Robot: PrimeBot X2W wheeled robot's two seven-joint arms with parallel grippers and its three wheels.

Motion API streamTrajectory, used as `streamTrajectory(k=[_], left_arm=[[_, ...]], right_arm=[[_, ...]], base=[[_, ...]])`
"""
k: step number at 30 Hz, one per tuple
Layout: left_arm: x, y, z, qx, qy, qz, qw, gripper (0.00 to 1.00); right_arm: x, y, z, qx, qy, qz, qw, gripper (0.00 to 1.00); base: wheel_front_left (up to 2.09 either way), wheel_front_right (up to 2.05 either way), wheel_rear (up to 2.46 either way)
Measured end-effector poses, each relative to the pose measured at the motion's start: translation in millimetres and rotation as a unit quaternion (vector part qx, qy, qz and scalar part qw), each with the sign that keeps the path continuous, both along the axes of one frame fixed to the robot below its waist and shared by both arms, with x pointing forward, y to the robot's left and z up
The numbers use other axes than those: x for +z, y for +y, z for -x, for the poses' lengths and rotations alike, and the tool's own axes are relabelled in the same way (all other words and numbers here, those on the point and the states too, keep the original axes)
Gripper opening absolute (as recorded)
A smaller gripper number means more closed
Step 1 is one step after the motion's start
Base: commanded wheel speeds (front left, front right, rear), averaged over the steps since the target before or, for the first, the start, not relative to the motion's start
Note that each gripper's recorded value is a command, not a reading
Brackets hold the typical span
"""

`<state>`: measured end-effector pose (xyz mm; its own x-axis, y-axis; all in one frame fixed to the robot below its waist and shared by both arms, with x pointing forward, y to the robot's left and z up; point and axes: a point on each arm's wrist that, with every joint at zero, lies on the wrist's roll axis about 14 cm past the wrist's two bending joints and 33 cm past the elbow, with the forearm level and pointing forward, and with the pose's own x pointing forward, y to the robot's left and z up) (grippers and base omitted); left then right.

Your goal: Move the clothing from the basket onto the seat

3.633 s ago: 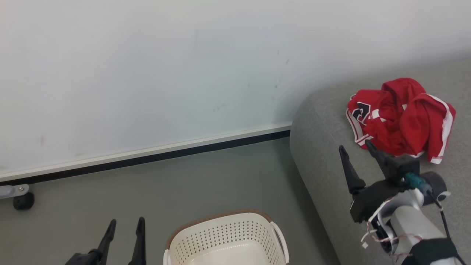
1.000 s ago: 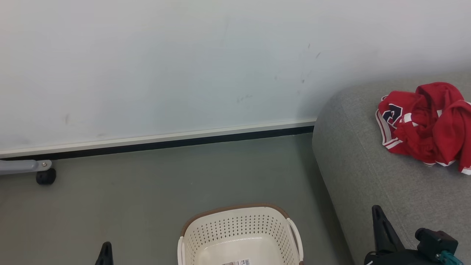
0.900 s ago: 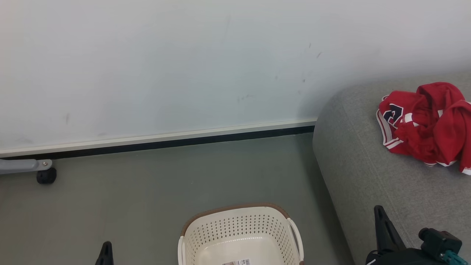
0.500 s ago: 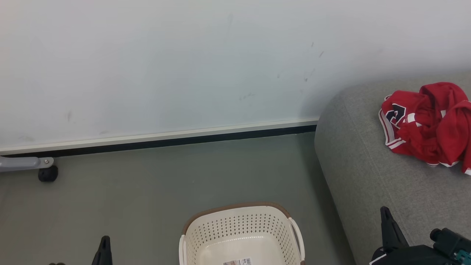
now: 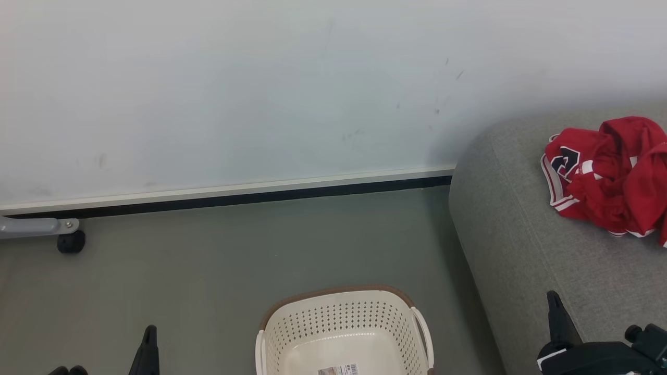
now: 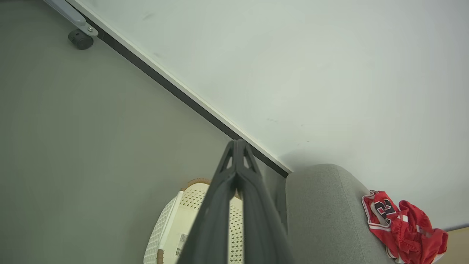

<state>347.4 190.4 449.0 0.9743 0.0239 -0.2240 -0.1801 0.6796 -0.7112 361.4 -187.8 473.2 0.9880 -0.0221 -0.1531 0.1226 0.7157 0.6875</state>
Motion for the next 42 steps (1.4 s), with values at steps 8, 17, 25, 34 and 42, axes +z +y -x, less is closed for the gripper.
streamTrajectory(k=[8, 17, 25, 34, 42], left_arm=[[2, 2, -4, 0.01, -0.001, 0.06, 0.998, 0.0], [5, 0, -10, 0.017, -0.006, 0.125, 0.992, 0.0], [9, 0, -15, 0.023, -0.015, 0.182, 0.983, 0.0], [13, 0, -19, 0.031, -0.026, 0.247, 0.968, 0.0], [18, 0, -23, 0.034, -0.039, 0.302, 0.952, 0.0]], right_arm=[[-1, -3, -2, -0.008, 0.003, -0.061, 0.998, 0.0], [-1, -5, -7, -0.017, 0.002, -0.131, 0.991, 0.0], [-2, -8, -8, -0.026, 0.0, -0.199, 0.98, 0.0], [4, -11, -14, -0.031, -0.014, -0.264, 0.964, 0.0], [2, -14, -14, -0.04, -0.02, -0.322, 0.946, 0.0]], base=[[0.0, 0.0, 0.0], [0.0, 0.0, 0.0], [0.0, 0.0, 0.0], [0.0, 0.0, 0.0], [0.0, 0.0, 0.0]])
